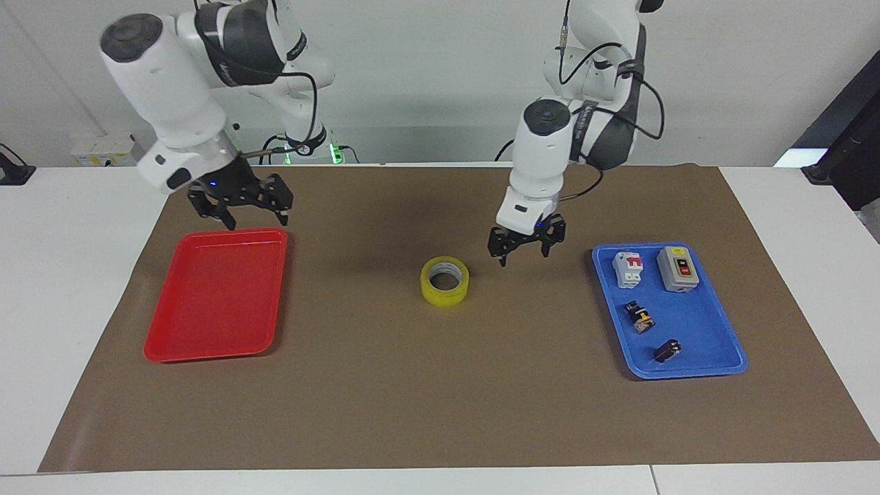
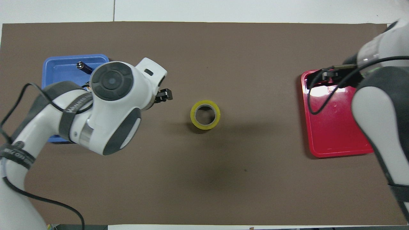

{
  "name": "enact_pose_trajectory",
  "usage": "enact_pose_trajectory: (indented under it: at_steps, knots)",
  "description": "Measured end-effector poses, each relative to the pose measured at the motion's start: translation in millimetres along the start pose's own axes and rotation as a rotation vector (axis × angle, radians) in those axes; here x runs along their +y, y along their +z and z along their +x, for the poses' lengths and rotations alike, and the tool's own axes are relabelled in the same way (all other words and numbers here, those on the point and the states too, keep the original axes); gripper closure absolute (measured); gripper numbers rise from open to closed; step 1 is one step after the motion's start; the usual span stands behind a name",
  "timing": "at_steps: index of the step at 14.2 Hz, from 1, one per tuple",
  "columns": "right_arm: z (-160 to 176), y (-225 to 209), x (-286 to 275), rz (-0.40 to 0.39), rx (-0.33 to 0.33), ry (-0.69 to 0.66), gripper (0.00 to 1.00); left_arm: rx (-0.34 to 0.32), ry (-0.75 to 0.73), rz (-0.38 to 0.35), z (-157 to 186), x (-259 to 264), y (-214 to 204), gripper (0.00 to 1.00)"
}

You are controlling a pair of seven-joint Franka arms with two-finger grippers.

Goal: Place and move tape with both arms
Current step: 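Withdraw the left gripper while the right gripper reaches the tape roll, then grasp the yellow tape roll with the right gripper and lift it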

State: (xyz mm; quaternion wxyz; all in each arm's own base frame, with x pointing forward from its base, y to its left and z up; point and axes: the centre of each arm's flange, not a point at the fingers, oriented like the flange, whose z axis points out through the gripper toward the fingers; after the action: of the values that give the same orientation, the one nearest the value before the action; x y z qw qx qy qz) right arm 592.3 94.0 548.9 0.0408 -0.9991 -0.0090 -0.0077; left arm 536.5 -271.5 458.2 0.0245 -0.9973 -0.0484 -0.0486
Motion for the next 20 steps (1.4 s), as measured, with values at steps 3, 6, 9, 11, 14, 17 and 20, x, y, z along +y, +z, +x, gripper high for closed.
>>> enact_pose_trajectory:
  at_steps: [3,6,9,11,14,17,20]
  knots:
    - [14.3,72.9,-94.6,-0.001,0.035,0.020,0.00,-0.013,0.035,-0.002,33.3,-86.7,-20.5,0.00]
    - [1.7,127.3,-150.0,-0.005,0.034,0.006,0.00,-0.043,0.031,-0.068,52.1,-174.1,-41.7,0.00]
    - [-13.2,164.2,-190.9,-0.009,0.029,0.012,0.00,-0.077,0.066,-0.077,54.4,-241.6,-80.0,0.00]
    - [-17.9,195.0,-212.8,-0.011,0.038,0.030,0.00,-0.079,0.079,-0.077,56.3,-256.6,-107.1,0.00]
    - [-26.5,230.7,-226.8,-0.031,0.013,0.026,0.00,-0.097,0.063,-0.074,61.0,-274.2,-129.8,0.00]
    - [-34.0,242.0,-227.2,-0.039,-0.001,0.020,0.01,-0.121,0.065,-0.072,65.9,-278.1,-126.8,0.00]
    - [-39.6,247.9,-228.1,-0.042,-0.005,0.015,0.11,-0.135,0.071,-0.072,67.9,-274.4,-119.0,0.00]
